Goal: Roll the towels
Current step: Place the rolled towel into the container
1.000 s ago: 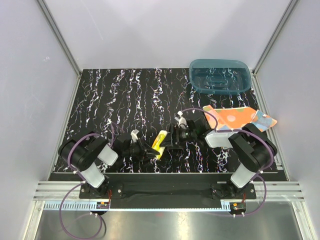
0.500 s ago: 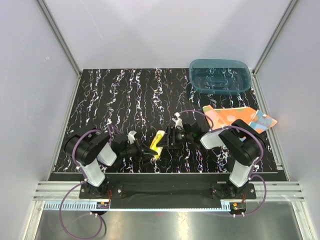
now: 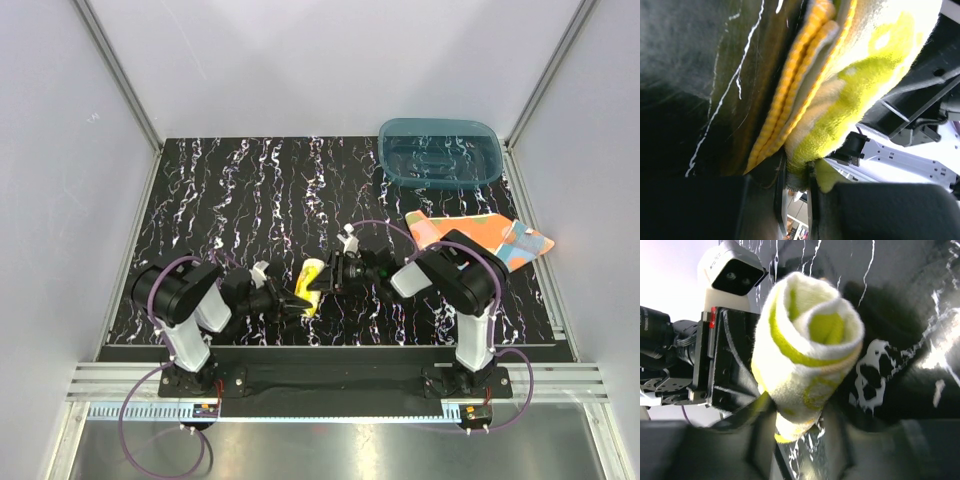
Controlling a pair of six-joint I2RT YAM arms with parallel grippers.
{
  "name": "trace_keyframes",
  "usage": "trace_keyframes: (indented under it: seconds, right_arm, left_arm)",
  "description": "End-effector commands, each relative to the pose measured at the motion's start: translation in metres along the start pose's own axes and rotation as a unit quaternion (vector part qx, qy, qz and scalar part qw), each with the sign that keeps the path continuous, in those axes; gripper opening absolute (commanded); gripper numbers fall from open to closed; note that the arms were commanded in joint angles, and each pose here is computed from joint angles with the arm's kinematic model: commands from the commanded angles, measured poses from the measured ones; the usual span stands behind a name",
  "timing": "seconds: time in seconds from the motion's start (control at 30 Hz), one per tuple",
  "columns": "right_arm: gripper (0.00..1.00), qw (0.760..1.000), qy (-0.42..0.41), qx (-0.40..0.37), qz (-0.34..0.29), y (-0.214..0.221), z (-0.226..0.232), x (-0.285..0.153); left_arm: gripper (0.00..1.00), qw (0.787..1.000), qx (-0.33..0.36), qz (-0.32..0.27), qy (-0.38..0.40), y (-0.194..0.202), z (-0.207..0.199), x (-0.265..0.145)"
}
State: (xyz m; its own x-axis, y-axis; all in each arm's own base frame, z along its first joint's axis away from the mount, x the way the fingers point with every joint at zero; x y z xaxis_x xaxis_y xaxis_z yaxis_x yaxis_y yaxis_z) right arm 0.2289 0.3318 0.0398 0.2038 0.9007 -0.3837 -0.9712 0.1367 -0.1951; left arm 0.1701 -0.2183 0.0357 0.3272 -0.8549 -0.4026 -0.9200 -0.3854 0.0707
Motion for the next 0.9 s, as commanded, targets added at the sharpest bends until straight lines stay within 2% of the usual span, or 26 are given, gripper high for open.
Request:
trace_keyframes:
  seconds: [0.0, 0.03, 0.17, 0.2, 0.27, 0.3, 0.37, 0.4, 0.43, 0.5, 0.53, 0.6, 0.63, 0.67, 0.73, 0.77, 0.83, 0.87]
  right_arm:
    - [0.4, 0.999, 0.03, 0.009, 0.015, 0.019, -0.022, 0.017]
    - [0.29, 0.999, 0.027, 0.007, 0.021, 0.022, -0.021, 0.02]
    - [0.05, 1.0, -0.006, 0.011, 0.026, 0.023, -0.012, 0.027]
    - [0.0, 0.999, -0.01, 0.017, 0.025, 0.023, -0.011, 0.027]
    - [0.0, 0.999, -0.012, 0.014, 0.029, 0.022, -0.006, 0.027]
    - [0.0, 1.0, -0.016, -0.005, 0.026, 0.018, 0.001, 0.026]
    - [0.0, 0.999, 0.009, -0.014, 0.034, 0.015, 0.004, 0.025]
    - [0.0, 0.998, 0.008, -0.045, 0.031, 0.009, 0.013, 0.021]
    - [0.0, 0.998, 0.017, -0.057, 0.029, 0.005, 0.017, 0.019]
    - [0.0, 0.995, 0.037, -0.083, 0.031, -0.005, 0.027, 0.012]
    - [0.0, 0.995, 0.043, -0.087, 0.023, -0.015, 0.029, 0.007]
    - [0.0, 0.993, 0.05, -0.1, 0.023, -0.027, 0.037, -0.004]
    - [0.0, 0.993, 0.056, -0.101, 0.013, -0.04, 0.036, -0.011]
    - [0.0, 0.993, 0.06, -0.102, 0.018, -0.045, 0.04, -0.017]
    - [0.0, 0.99, 0.063, -0.123, 0.007, -0.066, 0.045, -0.032]
    - [0.0, 0.99, 0.063, -0.123, 0.015, -0.072, 0.052, -0.039]
    - [0.0, 0.987, 0.075, -0.141, 0.018, -0.092, 0.059, -0.058]
    - [0.0, 0.986, 0.073, -0.148, 0.019, -0.1, 0.063, -0.064]
  left_arm:
    - [0.0, 0.997, -0.052, 0.0, -0.058, 0.008, 0.033, -0.006]
    - [0.0, 0.997, -0.053, -0.001, -0.057, 0.008, 0.033, -0.007]
    - [0.0, 0.998, -0.042, -0.003, -0.041, 0.008, 0.029, -0.007]
    - [0.03, 0.998, -0.039, -0.003, -0.041, 0.007, 0.029, -0.007]
    - [0.1, 0.999, -0.031, -0.005, -0.035, 0.007, 0.025, -0.008]
    - [0.19, 0.999, -0.024, -0.004, -0.034, 0.007, 0.024, -0.008]
    - [0.31, 0.999, -0.016, -0.005, -0.032, 0.007, 0.02, -0.01]
    - [0.35, 0.999, -0.005, -0.005, -0.033, 0.007, 0.019, -0.01]
    - [0.44, 0.999, 0.001, -0.005, -0.034, 0.007, 0.018, -0.011]
    - [0.5, 0.999, 0.022, -0.006, -0.045, 0.006, 0.015, -0.013]
    - [0.57, 0.998, 0.041, -0.013, -0.035, 0.004, 0.006, -0.015]
    - [0.61, 0.997, 0.055, -0.011, -0.062, 0.003, 0.007, -0.017]
    - [0.62, 0.995, 0.08, -0.022, -0.051, -0.001, -0.006, -0.02]
    - [0.65, 0.993, 0.081, -0.013, -0.084, 0.003, 0.003, -0.024]
    - [0.67, 0.988, 0.13, -0.043, -0.077, -0.009, -0.023, -0.03]
    - [0.69, 0.984, 0.137, -0.034, -0.112, -0.005, -0.015, -0.037]
    - [0.7, 0.974, 0.186, -0.074, -0.107, -0.017, -0.046, -0.047]
    - [0.7, 0.969, 0.199, -0.069, -0.129, -0.015, -0.043, -0.054]
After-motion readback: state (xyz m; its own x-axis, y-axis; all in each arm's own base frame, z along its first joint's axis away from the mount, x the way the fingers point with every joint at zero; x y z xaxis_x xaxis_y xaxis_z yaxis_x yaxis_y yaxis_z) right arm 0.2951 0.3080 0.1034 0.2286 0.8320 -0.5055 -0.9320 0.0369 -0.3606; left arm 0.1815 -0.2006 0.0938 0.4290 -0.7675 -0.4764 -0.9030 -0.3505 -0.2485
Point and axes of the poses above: each gripper's point midway between its finger pads, its own x axis out along the fingers, its own z axis along the line the jaws close on, y = z × x, the point moved 3 cm from there along -x, back along the fingers, and after that the axes turned 8 degrees about x, right-handed, at the moved point
